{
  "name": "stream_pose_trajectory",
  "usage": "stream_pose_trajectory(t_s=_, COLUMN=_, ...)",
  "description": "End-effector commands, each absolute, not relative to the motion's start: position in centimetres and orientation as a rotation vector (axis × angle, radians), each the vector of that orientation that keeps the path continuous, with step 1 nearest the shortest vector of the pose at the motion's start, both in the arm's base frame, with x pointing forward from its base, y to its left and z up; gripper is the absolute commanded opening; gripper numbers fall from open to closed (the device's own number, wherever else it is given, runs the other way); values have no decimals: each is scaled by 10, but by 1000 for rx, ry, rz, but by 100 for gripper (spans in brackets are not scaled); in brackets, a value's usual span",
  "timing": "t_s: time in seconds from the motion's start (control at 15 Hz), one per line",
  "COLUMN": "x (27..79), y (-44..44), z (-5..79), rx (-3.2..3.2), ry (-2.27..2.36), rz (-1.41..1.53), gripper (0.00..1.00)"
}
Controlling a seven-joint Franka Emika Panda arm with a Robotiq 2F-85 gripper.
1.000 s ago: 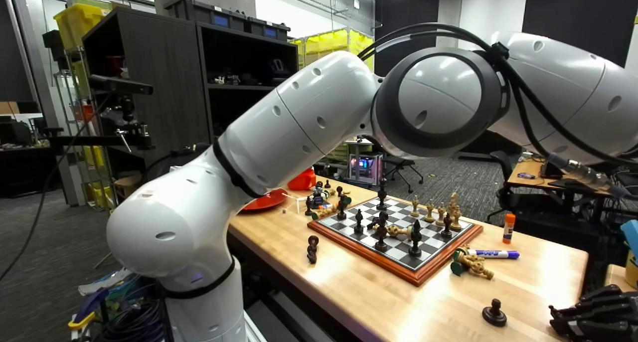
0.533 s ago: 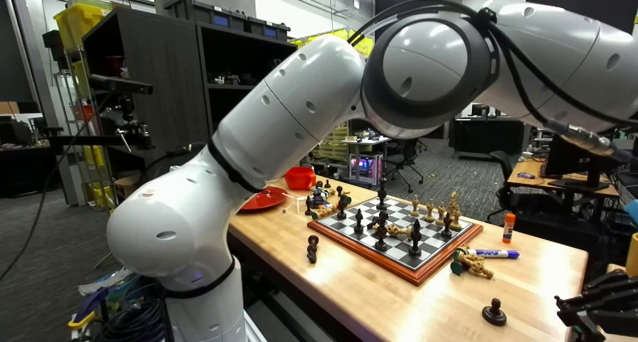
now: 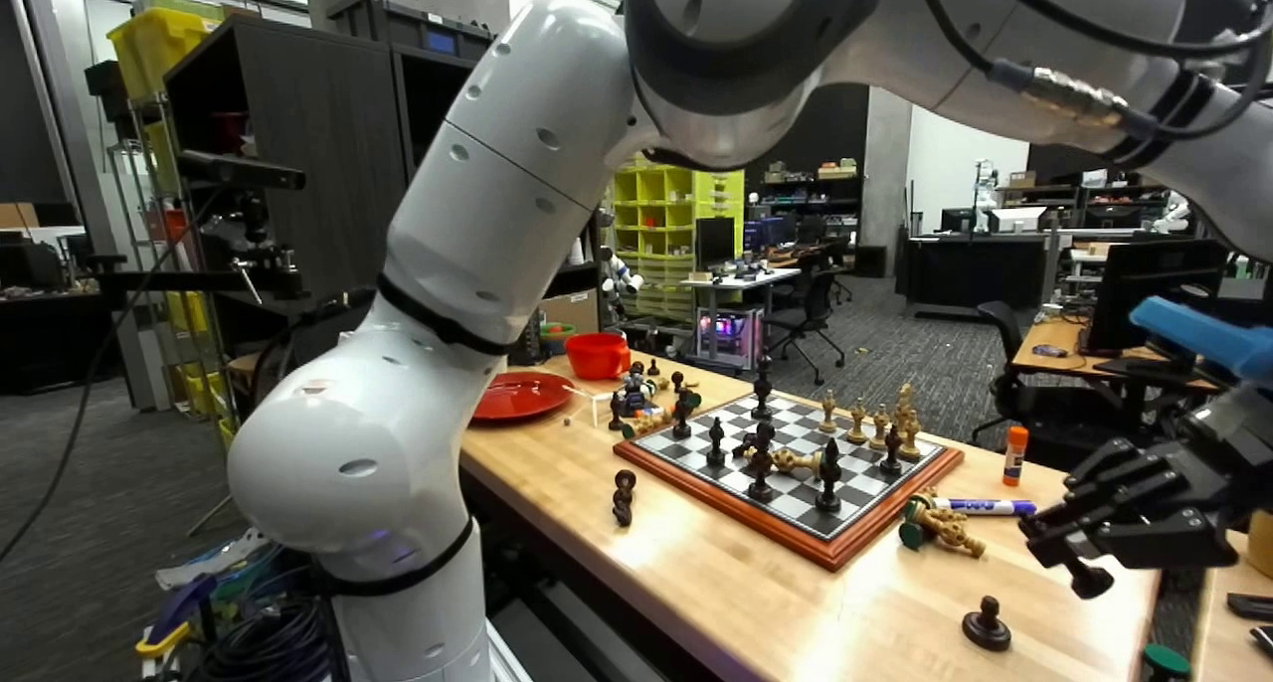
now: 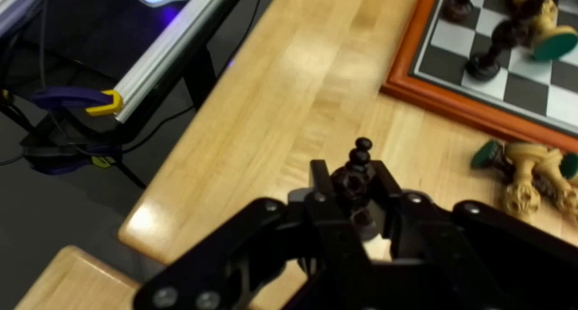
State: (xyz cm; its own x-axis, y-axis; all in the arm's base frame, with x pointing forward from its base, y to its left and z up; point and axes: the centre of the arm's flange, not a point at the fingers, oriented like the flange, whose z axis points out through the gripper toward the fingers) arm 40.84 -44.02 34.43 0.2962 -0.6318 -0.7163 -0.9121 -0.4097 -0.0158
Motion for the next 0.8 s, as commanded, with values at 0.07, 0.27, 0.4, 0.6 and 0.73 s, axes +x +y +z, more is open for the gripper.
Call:
stream_pose_trajectory(t_s=0.07, x=365, y=-353, z=380, rx=-2343, ry=1243, rz=946, gripper=6)
stream_pose_trajectory(t_s=0.27, x=358, y=-313, z=383, rx=-2543, ry=1156, rz=920, gripper=6)
stream_pose_trajectory(t_s=0.4, x=354, y=-290, z=379, rx=-2667, ry=1099, rz=891, gripper=6)
stream_pose_trajectory(t_s=0.6, x=393, y=-314, z=378, rx=-2677, ry=1085, rz=931, gripper=25)
stream_pose_trajectory(t_s=0.73, x=388, y=-294, z=374, rx=-2728, ry=1040, rz=918, gripper=25)
